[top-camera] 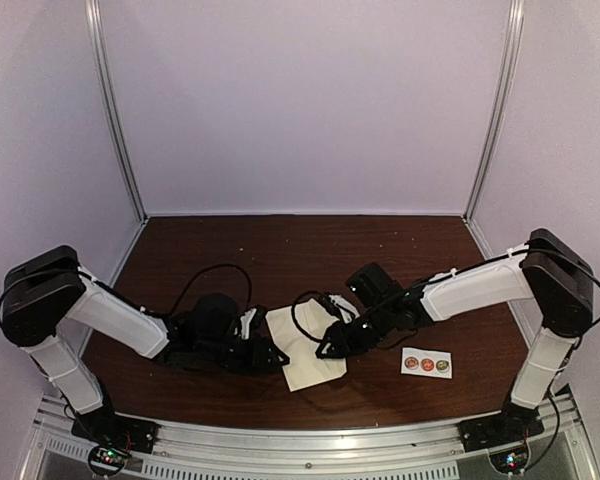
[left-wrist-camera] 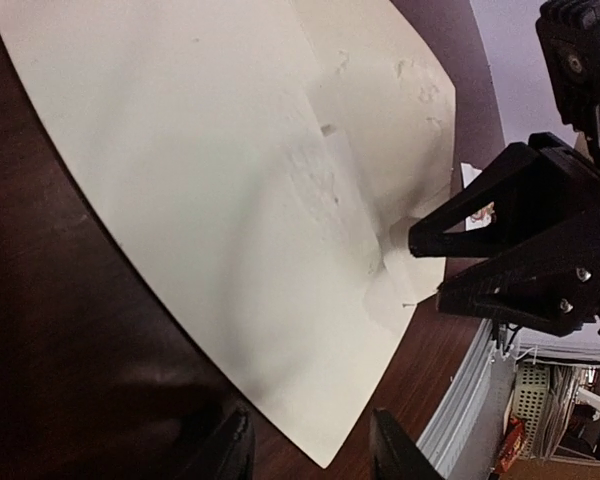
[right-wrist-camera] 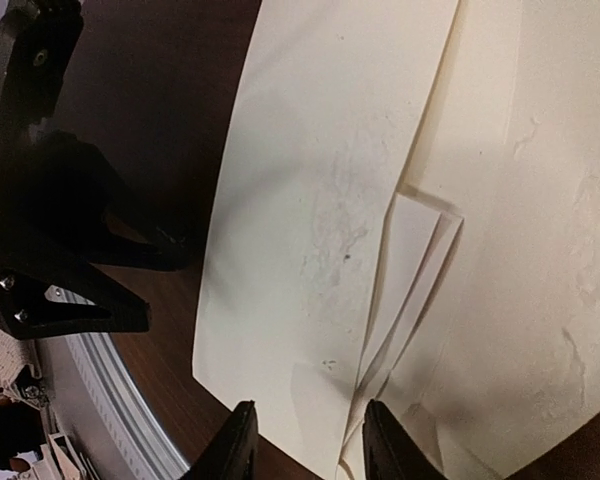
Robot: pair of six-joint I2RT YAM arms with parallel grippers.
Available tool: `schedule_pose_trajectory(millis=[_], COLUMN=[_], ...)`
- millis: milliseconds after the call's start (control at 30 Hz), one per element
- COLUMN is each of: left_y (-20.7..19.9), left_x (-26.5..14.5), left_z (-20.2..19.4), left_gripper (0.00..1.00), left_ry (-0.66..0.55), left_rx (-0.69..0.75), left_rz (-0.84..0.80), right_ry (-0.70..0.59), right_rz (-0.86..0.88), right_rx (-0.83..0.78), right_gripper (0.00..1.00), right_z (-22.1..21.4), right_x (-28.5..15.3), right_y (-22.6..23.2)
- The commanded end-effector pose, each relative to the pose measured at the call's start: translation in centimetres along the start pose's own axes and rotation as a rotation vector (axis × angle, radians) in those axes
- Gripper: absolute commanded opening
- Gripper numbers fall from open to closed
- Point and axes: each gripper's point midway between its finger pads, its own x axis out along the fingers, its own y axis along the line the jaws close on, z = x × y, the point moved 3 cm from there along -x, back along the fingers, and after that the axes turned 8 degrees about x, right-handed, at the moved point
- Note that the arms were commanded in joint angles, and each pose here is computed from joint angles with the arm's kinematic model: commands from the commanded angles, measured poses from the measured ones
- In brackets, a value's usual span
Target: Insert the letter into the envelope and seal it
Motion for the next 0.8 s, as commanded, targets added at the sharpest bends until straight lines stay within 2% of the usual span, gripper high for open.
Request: schedule_pose_trajectory(millis=[0,767], left_y=[0.0,1.7], left_x=[-1.0,0.8], left_z=[1.2,1.5], left_gripper=[0.41,0.41], left_ry=[-0.050,-0.019], left_rx=[0.023,0.032], left_rz=[0.016,0.052], right_ry=[-0.078,-0.046], right_rz=[-0.008,-0.032], right_rx=[-0.023,-0.008], right_gripper=[0.38,0.39], right_z=[2.1,3.5], right_x=[-2.1,1.4], right_y=[0.5,-0.8])
